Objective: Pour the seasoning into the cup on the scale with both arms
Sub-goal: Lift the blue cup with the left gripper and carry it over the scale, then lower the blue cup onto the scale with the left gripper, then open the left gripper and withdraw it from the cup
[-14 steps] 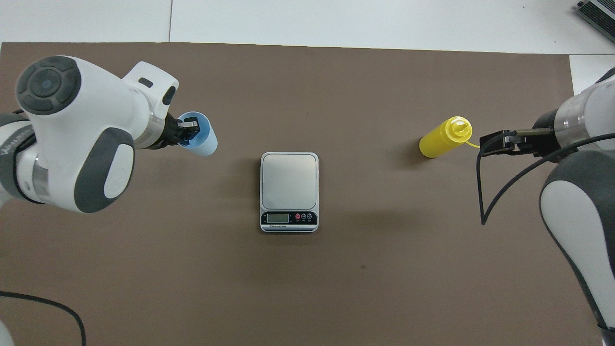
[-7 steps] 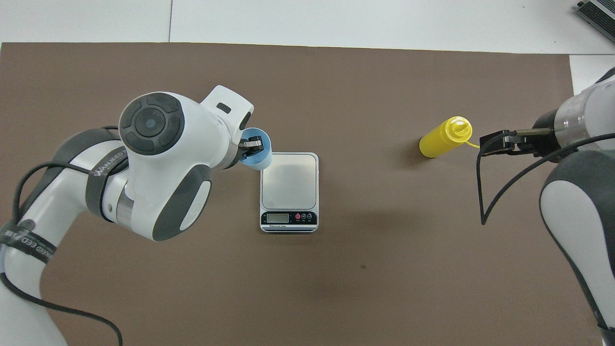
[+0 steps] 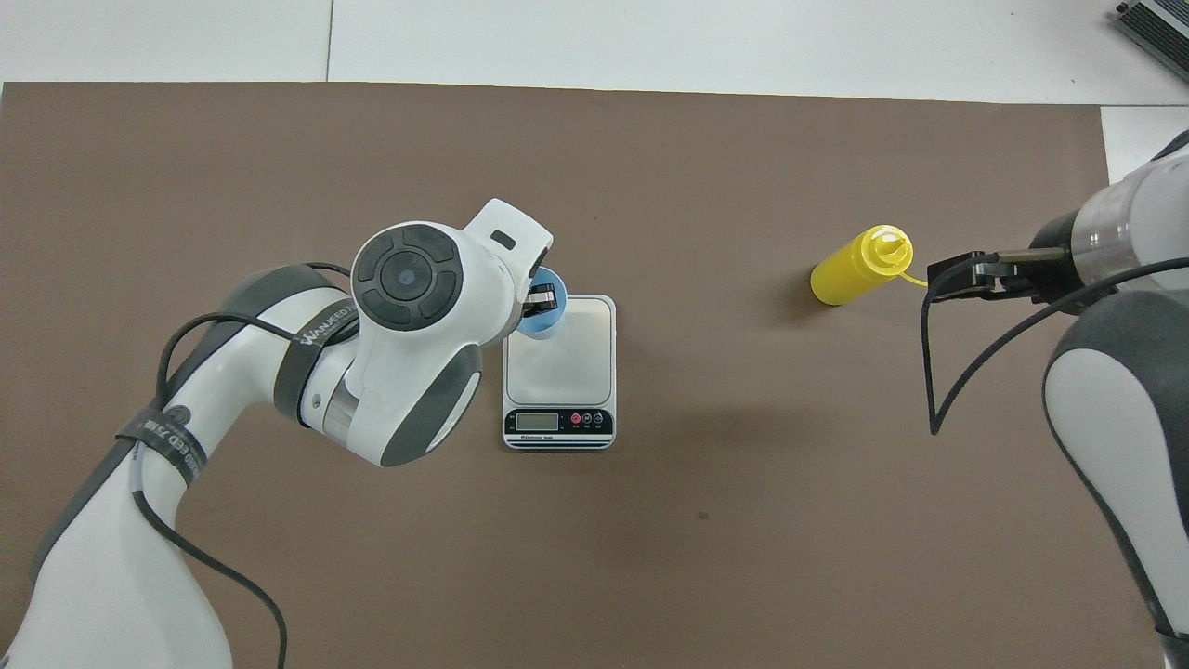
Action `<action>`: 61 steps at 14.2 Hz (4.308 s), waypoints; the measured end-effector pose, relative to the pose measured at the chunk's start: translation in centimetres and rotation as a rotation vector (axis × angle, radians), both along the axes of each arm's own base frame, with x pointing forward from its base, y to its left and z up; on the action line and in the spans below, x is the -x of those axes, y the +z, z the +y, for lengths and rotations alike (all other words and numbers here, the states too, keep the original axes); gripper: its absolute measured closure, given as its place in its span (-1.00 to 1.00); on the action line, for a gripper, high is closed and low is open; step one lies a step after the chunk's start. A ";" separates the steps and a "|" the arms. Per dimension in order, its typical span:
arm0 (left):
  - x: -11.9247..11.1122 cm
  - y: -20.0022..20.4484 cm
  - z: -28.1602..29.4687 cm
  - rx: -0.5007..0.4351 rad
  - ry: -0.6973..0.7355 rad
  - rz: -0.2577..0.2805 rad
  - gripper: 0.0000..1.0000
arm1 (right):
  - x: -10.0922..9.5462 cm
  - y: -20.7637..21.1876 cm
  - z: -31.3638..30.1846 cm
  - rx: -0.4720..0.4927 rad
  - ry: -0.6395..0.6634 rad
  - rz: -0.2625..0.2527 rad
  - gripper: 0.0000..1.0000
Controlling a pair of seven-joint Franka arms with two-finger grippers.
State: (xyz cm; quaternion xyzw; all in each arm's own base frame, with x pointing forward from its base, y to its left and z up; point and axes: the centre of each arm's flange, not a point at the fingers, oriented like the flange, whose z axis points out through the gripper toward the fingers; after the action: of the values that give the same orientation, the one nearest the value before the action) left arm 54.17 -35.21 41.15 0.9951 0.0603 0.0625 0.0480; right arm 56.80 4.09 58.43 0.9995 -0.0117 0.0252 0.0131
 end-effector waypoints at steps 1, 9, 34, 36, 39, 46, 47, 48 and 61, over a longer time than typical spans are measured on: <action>0.0 -0.9 -0.5 -0.006 -0.003 -0.009 0.92 | 0.0 0.0 0.0 0.000 0.000 0.000 -1.00; -0.2 -2.8 -1.2 -0.013 -0.012 -0.013 0.92 | 0.0 0.0 0.0 0.000 0.000 0.000 -1.00; -2.7 5.4 8.3 -0.066 0.055 -0.026 -1.00 | 0.0 0.0 0.0 0.000 0.000 0.000 -1.00; -2.8 6.8 10.6 -0.087 0.028 -0.016 -1.00 | 0.0 0.0 0.0 0.000 0.000 0.000 -1.00; -2.7 8.9 13.8 -0.120 -0.048 0.003 -1.00 | 0.0 0.0 0.0 0.000 0.000 0.000 -1.00; -1.0 15.9 25.3 -0.157 -0.236 0.032 -1.00 | 0.0 0.0 0.0 0.000 0.000 0.000 -1.00; -0.8 16.4 26.5 -0.154 -0.254 0.037 -1.00 | 0.0 0.0 0.0 0.000 0.000 0.000 -1.00; -0.6 16.8 27.4 -0.153 -0.258 0.046 -1.00 | 0.0 0.0 0.0 0.000 0.000 0.000 -1.00; 0.6 21.2 30.9 -0.148 -0.256 0.103 -1.00 | 0.0 0.0 0.0 0.000 0.000 0.000 -1.00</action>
State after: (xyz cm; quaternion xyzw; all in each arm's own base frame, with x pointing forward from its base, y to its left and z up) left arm 53.61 -4.32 62.38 0.9973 -0.0692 0.0092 -0.0213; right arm 56.80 4.09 58.43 0.9995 -0.0117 0.0252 0.0131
